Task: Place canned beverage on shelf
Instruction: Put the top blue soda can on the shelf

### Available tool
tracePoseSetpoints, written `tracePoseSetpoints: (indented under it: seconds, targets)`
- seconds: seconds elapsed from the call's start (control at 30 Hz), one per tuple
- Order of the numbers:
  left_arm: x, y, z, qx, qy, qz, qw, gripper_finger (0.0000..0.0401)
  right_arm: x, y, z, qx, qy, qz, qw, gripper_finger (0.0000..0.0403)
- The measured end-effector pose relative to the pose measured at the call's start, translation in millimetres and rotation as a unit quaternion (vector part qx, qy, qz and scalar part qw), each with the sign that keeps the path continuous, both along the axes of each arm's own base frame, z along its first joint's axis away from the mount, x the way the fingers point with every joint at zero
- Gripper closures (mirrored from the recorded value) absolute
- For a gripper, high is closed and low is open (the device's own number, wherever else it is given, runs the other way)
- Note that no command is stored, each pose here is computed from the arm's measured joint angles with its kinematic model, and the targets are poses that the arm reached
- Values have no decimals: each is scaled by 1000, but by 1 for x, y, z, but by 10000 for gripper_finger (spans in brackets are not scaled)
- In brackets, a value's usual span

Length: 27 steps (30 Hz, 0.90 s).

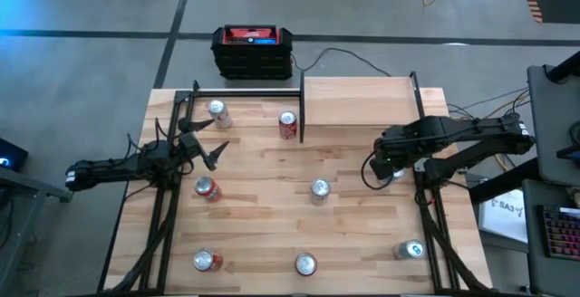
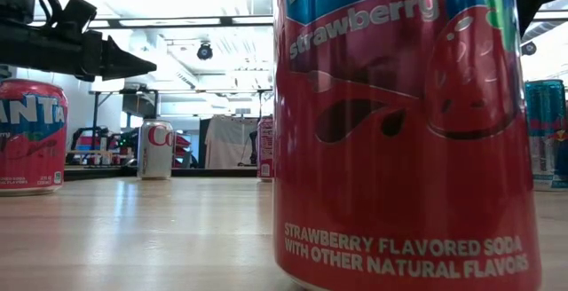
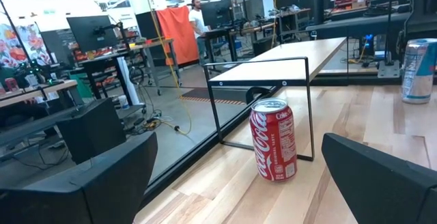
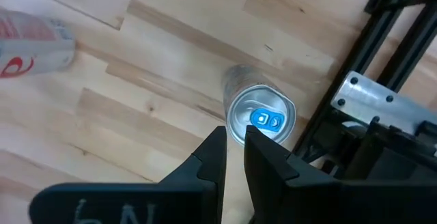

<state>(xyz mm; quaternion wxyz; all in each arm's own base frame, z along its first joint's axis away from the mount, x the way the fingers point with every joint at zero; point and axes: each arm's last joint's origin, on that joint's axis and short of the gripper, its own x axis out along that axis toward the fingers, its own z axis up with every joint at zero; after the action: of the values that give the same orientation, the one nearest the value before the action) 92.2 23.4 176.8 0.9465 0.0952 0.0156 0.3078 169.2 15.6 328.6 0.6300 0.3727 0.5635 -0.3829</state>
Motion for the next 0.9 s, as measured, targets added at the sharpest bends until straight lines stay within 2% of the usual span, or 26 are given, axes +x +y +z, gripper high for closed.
tracePoseSetpoints:
  seconds: [0.5, 0.6, 0.9]
  targets:
    - [0, 0, 0, 0, 0, 0, 1000, 2, -2, 0, -18, 8, 31, -98, 995, 355]
    - [0, 0, 0, 0, 0, 0, 1000, 2, -3, 1, -21, 24, 40, -107, 993, 323]
    - [0, 0, 0, 0, 0, 0, 1000, 2, -3, 2, -23, 36, 46, -103, 993, 166]
